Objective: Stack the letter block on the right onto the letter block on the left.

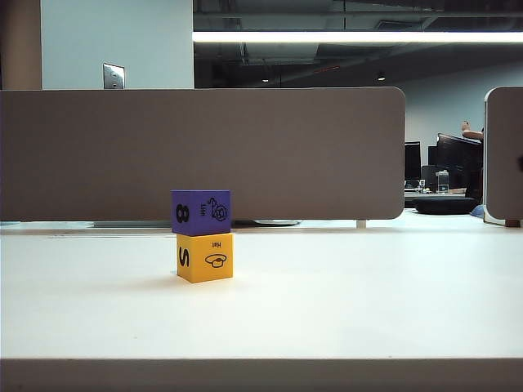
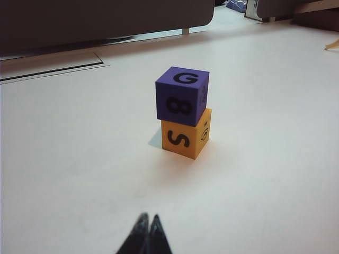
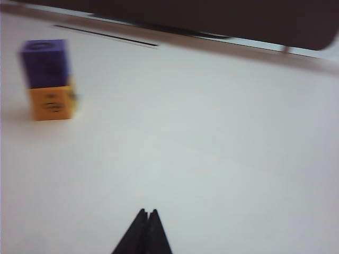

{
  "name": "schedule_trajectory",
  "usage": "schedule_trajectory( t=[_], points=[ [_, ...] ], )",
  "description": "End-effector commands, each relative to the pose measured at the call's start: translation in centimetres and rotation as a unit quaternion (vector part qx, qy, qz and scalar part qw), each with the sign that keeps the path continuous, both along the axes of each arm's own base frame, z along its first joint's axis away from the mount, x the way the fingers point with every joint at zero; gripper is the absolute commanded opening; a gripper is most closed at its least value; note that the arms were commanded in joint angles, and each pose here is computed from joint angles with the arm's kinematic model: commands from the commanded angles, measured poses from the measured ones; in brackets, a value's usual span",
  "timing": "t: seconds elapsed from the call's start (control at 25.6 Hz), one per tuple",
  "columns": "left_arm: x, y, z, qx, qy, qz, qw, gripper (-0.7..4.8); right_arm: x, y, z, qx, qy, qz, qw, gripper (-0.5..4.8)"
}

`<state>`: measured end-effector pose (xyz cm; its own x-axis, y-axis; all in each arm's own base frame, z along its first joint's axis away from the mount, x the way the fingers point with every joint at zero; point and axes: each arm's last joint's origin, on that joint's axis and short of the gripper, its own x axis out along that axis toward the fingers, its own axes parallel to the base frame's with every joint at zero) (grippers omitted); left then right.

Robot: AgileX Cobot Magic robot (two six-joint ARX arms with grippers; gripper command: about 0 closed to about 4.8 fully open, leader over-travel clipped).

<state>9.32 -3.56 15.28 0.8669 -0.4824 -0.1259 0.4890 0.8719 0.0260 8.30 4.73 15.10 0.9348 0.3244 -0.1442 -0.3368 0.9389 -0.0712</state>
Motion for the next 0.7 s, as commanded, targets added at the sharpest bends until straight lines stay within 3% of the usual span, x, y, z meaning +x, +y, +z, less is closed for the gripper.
schedule_trajectory(
  t=[0.04,0.39,0.7],
  points=[
    [0.0,0.0,0.2,-0.002,-0.004,0.001,1.000,-0.05,0.4,-0.8,0.0,0.006,-0.006,-0.047,0.999,-0.04],
    [0.0,0.0,0.2,-0.002,-0.004,0.001,1.000,-0.05,1.2,-3.7,0.0,0.005,-0.007,-0.204,0.979,-0.04],
    [0.0,0.0,0.2,-0.002,-0.004,0.001,1.000,-0.05,1.3,-4.8,0.0,0.004,-0.008,-0.264,0.965,-0.04]
  ],
)
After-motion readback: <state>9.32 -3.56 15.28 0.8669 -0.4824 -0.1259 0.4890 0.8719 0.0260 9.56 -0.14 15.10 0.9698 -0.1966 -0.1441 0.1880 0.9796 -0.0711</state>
